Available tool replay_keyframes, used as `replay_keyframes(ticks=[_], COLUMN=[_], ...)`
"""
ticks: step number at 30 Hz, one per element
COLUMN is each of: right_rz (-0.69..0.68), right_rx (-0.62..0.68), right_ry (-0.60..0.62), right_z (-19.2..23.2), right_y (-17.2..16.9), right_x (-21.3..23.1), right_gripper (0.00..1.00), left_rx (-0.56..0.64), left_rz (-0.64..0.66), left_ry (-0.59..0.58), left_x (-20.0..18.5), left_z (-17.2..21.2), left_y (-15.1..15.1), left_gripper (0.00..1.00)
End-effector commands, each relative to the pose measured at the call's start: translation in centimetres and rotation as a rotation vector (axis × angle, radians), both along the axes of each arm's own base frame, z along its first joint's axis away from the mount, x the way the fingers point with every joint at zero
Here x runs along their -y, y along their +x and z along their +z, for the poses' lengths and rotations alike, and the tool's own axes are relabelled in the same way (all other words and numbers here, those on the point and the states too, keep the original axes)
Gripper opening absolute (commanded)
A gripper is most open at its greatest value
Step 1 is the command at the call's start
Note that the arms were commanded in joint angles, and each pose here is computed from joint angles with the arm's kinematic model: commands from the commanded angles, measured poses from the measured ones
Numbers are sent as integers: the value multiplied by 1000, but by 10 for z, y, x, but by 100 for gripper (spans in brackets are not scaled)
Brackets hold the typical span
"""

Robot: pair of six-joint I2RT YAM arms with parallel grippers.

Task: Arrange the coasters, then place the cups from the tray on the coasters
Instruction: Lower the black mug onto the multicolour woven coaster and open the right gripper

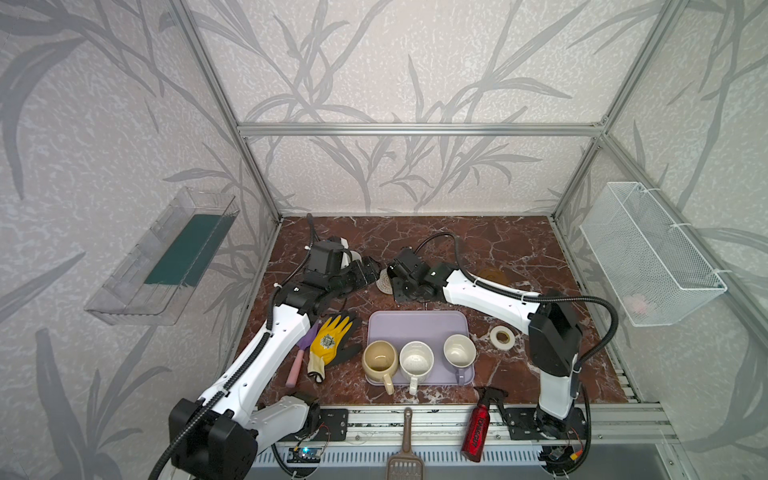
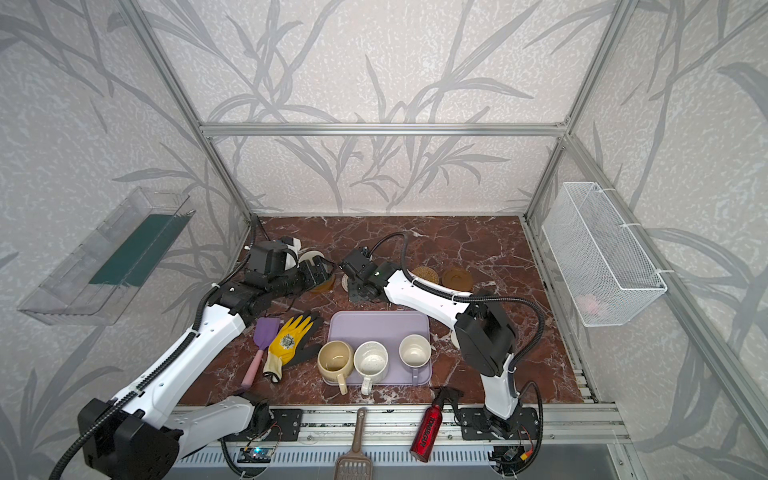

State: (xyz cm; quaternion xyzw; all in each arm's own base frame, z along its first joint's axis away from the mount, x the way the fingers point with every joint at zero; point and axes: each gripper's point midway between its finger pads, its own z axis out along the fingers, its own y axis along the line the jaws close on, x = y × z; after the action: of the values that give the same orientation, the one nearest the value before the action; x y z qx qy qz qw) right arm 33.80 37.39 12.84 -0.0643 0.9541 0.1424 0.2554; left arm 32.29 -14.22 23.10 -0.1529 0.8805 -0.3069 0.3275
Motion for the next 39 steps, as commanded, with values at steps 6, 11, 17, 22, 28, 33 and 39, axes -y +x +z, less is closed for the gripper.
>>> replay_keyframes(ticks=[6, 11, 17, 22, 28, 33, 39], right_rz=[-103, -112, -97, -72, -58, -46, -50], right_rx=[137, 177, 142, 129, 117, 74, 40], right_ry=[119, 127, 106, 84, 64, 49, 27], right_z=[34, 34, 18, 7, -2, -17, -34], right_y=[45, 57, 61, 62, 62, 55, 45], right_x=[-26, -33, -41, -44, -46, -45, -37], right_gripper=[0, 0, 0, 0, 0, 0, 0], left_rx=[-20, -43, -52, -66, -78, -78, -84], left_rz=[42, 43, 55, 72, 83, 86, 82], left_ry=[-29, -62, -46, -38, -49, -49, -54], left_x=[-8, -4, -9, -13, -14, -16, -15], left_z=[-11, -22, -26, -33, -40, -40, -41], left_y=[3, 3, 3, 4, 4, 1, -1], left_gripper=[88, 87, 87, 86, 86, 85, 85])
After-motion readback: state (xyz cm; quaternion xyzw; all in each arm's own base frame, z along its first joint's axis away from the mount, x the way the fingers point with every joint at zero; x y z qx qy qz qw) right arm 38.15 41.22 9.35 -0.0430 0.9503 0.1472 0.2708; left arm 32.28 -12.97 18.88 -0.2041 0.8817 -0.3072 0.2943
